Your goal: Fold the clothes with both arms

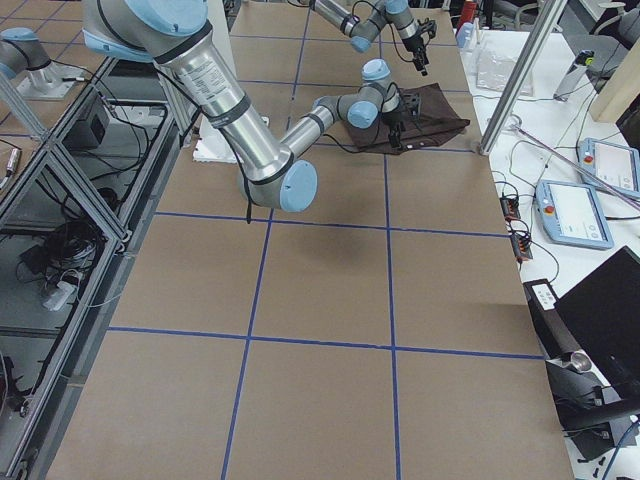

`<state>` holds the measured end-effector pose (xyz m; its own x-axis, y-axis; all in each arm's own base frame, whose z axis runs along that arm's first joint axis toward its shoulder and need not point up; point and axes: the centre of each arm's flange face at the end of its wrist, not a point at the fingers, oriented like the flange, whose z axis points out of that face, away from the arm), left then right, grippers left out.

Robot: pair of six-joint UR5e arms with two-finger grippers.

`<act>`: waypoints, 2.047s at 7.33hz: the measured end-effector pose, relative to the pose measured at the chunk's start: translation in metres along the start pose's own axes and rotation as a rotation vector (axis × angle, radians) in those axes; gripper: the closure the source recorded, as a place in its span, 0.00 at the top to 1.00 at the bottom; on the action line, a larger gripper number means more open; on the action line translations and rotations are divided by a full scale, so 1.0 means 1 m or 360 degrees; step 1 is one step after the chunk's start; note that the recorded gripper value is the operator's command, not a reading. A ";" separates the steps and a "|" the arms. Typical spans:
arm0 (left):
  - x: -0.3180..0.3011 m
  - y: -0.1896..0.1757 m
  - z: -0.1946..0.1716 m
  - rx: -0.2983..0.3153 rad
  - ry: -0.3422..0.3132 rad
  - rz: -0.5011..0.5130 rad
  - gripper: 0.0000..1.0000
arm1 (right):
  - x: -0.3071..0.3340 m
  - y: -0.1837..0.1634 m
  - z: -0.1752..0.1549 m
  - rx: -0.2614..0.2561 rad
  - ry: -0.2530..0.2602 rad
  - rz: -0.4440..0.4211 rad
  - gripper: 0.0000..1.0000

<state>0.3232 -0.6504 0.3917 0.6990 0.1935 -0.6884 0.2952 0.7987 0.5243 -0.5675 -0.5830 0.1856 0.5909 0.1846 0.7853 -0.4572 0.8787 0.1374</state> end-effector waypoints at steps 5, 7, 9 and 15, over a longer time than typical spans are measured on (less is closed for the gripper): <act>-0.003 0.016 -0.012 -0.0009 0.0029 0.0001 1.00 | -0.020 0.038 0.043 0.0045 0.0137 -0.0041 0.59; -0.003 0.016 -0.012 -0.0009 0.0030 0.0002 1.00 | -0.015 0.048 0.050 0.0054 0.0158 -0.0056 0.59; -0.002 0.017 -0.012 -0.0010 0.0031 0.0003 1.00 | -0.011 0.060 0.055 0.0064 0.0172 -0.0071 0.59; -0.003 0.018 -0.010 -0.0015 0.0027 0.0004 1.00 | -0.012 0.077 0.059 0.0068 0.0179 -0.0087 0.51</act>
<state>0.3198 -0.6311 0.3979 0.6885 0.2053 -0.6956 0.2874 0.8034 0.5215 -0.6490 -0.5440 0.2227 0.6854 0.1875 0.7036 -0.4488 0.8697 0.2054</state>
